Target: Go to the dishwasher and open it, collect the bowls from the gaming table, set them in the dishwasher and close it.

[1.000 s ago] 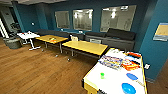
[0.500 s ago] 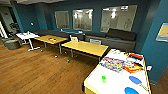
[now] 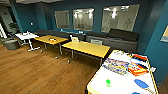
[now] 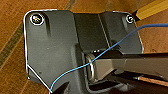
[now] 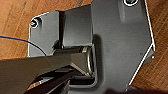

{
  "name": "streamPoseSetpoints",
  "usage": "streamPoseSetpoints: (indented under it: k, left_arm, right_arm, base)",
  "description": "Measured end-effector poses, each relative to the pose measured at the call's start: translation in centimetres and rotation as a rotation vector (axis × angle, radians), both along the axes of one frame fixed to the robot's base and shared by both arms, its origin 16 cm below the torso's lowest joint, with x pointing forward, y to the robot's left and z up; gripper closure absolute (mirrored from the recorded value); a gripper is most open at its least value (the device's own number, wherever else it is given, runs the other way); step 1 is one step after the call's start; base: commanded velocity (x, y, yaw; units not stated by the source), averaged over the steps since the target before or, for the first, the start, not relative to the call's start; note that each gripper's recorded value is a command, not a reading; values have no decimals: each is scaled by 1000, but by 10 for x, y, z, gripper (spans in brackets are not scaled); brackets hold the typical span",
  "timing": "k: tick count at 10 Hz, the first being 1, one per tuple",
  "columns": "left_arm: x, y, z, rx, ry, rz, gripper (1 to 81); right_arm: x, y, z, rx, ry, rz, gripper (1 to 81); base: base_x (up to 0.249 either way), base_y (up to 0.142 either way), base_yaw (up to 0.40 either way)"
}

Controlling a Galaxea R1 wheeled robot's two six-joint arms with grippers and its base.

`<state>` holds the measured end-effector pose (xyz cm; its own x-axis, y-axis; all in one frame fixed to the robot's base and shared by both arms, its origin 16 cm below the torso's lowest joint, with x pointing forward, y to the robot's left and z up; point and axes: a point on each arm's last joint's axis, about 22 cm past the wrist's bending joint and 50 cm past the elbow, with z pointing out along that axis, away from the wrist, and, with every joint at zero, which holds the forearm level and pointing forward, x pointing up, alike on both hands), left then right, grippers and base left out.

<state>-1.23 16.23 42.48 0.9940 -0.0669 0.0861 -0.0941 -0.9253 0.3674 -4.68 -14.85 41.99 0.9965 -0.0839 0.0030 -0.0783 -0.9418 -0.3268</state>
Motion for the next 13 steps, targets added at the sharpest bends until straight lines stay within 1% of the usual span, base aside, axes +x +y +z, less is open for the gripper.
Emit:
streamPoseSetpoints:
  k: [2, 3, 4, 6, 8, 10, 13]
  left_arm:
    - [3, 0, 0, 0, -5, 0, 10]
    - [0, 0, 0, 0, -1, 0, 10]
    - [0, 0, 0, 0, 1, -1, 10]
    - [7, -1, 0, -2, -9, 1, 10]
    - [-3, 0, 0, 0, 5, -1, 10]
    - [0, 0, 0, 0, 1, -1, 10]
    - [0, -4, 0, -5, 1, -1, 10]
  right_arm:
    - [1, 0, 0, 0, -1, 0, 10]
    - [0, 0, 0, 0, -1, 0, 10]
    - [0, 0, 0, 0, 0, 0, 10]
    - [8, -2, 0, -3, -11, 0, 10]
    - [-2, -1, 0, 0, 3, 2, 10]
    - [-3, 0, 0, 0, 3, 1, 10]
    - [-3, -1, 0, -2, 2, 1, 10]
  base:
    - [97, 0, 0]
    - [68, 0, 0]
    - [0, 0, 0]
    - [0, 0, 0]
    - [0, 0, 0]
    - [0, 0, 0]
    - [0, 0, -138]
